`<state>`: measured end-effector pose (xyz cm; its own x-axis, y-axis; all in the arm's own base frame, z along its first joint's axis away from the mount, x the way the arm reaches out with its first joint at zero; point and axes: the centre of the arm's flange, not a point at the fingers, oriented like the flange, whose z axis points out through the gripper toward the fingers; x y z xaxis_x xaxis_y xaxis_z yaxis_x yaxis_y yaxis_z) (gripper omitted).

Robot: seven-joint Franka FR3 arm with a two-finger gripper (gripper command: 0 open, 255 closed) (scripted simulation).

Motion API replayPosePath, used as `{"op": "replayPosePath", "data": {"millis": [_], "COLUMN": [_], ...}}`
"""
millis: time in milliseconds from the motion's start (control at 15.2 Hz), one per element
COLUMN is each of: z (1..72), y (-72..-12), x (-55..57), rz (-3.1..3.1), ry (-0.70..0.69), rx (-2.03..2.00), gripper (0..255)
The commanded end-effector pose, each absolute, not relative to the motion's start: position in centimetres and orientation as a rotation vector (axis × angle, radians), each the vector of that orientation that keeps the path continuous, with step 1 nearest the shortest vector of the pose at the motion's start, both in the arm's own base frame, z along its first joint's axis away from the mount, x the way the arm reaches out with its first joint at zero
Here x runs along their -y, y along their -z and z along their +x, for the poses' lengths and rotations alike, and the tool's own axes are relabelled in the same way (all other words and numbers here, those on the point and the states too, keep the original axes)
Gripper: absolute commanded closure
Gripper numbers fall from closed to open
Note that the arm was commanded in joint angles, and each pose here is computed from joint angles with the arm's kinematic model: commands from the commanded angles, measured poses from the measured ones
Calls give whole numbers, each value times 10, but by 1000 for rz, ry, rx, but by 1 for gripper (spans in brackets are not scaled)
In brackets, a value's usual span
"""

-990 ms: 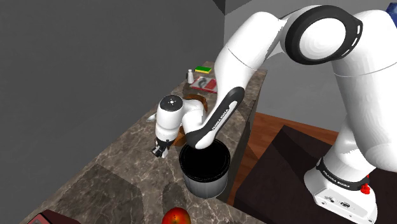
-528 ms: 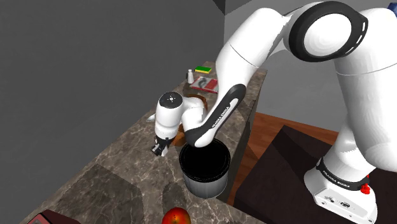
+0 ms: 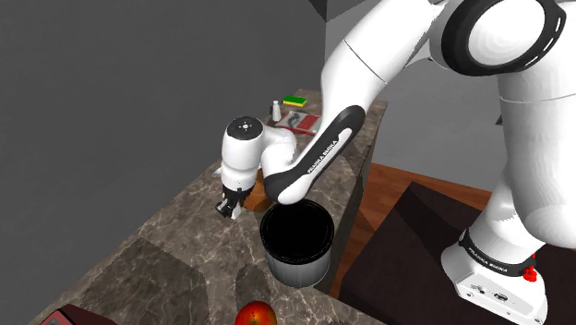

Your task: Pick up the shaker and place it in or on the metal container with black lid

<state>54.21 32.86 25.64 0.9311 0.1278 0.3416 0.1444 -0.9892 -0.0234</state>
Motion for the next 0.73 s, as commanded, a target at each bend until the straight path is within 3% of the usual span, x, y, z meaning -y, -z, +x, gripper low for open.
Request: {"op": "replayPosePath", "data": {"millis": [0,660], "z": [543,543], "y": [-267,-319], "x": [-329,-329], "rz": [-3040,-3040], "ry": [532,532], "rx": [215,215], "gripper": [255,255]}}
